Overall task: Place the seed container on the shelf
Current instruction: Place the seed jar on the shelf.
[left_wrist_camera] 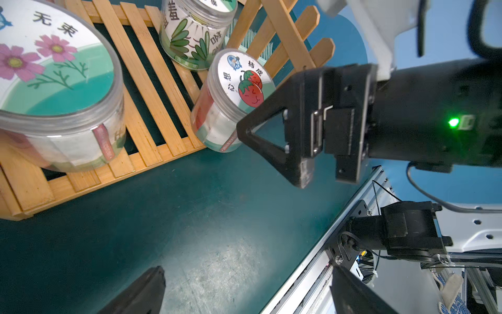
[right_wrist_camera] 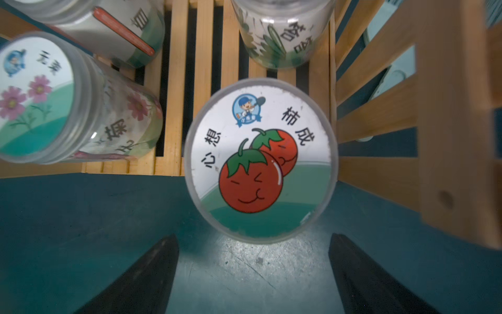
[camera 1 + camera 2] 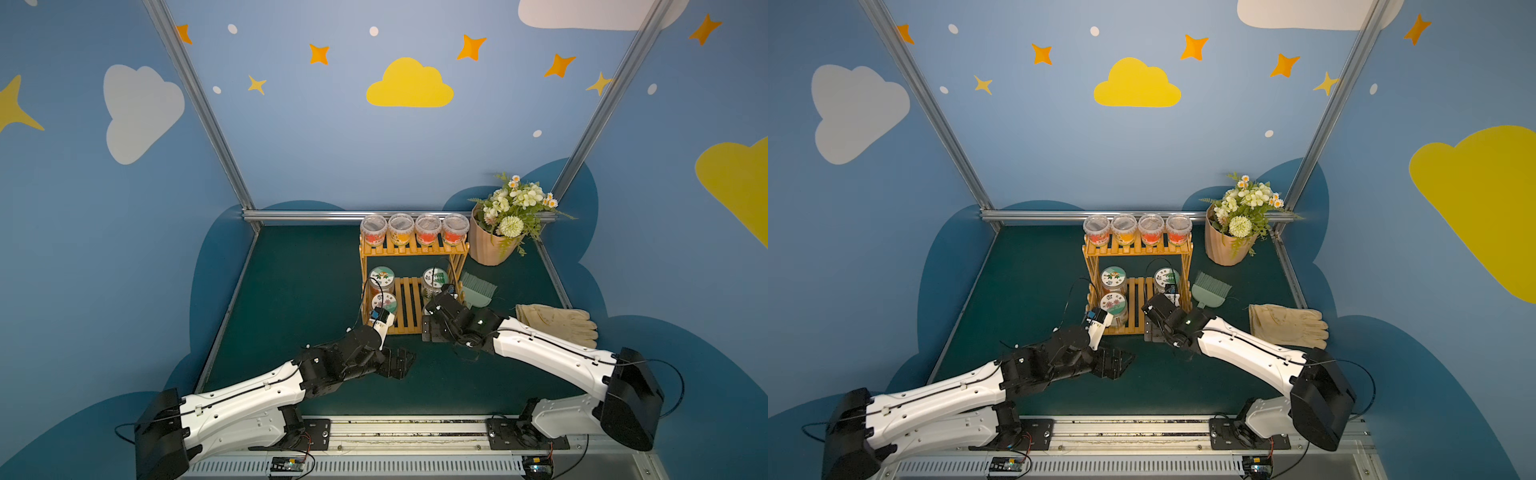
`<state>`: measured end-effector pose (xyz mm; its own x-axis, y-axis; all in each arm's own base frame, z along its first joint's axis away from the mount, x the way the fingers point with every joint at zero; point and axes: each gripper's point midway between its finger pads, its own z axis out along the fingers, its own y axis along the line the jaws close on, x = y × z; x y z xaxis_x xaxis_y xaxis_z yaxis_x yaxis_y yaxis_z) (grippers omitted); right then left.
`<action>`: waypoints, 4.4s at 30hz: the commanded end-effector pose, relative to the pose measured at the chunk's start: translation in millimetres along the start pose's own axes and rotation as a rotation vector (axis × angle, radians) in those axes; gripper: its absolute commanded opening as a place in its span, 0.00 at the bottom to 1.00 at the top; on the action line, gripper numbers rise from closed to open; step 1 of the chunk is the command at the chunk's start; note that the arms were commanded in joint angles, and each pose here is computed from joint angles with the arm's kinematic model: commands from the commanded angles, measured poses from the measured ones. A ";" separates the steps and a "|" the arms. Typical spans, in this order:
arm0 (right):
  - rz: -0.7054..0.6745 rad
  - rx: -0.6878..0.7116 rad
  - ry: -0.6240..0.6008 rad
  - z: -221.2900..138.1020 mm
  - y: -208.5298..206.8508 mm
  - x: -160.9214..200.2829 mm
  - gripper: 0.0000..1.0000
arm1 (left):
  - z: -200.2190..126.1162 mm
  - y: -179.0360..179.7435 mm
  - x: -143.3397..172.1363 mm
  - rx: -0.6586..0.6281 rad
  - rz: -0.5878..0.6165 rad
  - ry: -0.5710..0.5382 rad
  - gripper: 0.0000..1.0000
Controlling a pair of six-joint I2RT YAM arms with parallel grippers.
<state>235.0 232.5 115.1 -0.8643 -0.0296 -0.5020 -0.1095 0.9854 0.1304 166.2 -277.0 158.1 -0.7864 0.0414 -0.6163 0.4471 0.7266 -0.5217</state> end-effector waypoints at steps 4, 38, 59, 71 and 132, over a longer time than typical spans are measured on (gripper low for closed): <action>0.092 0.111 -0.032 4.3 -5.7 -13.7 0.85 | -1.4 2.2 -2.5 -0.007 0.010 -0.011 1.00; -0.037 0.010 -0.014 -5.4 7.3 -20.9 0.88 | -7.5 0.6 -10.7 -0.023 0.028 -0.014 1.00; -0.082 0.019 -0.007 8.7 14.4 -21.8 0.80 | -3.1 -4.8 -18.9 -0.009 0.026 -0.026 1.00; -0.076 0.035 -0.002 13.2 12.0 -19.7 0.82 | -5.8 4.6 -17.4 -0.032 0.017 -0.011 1.00; -0.066 -0.136 -0.276 -90.8 -7.4 -47.7 0.87 | -23.7 8.3 -31.0 -0.049 0.008 -0.053 1.00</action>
<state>236.2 214.5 186.5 -0.7305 -0.0637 -0.6799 -0.2234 0.9632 0.1498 182.8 -262.1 175.8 -0.7819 0.0071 -0.6234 0.4137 0.7540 -0.5103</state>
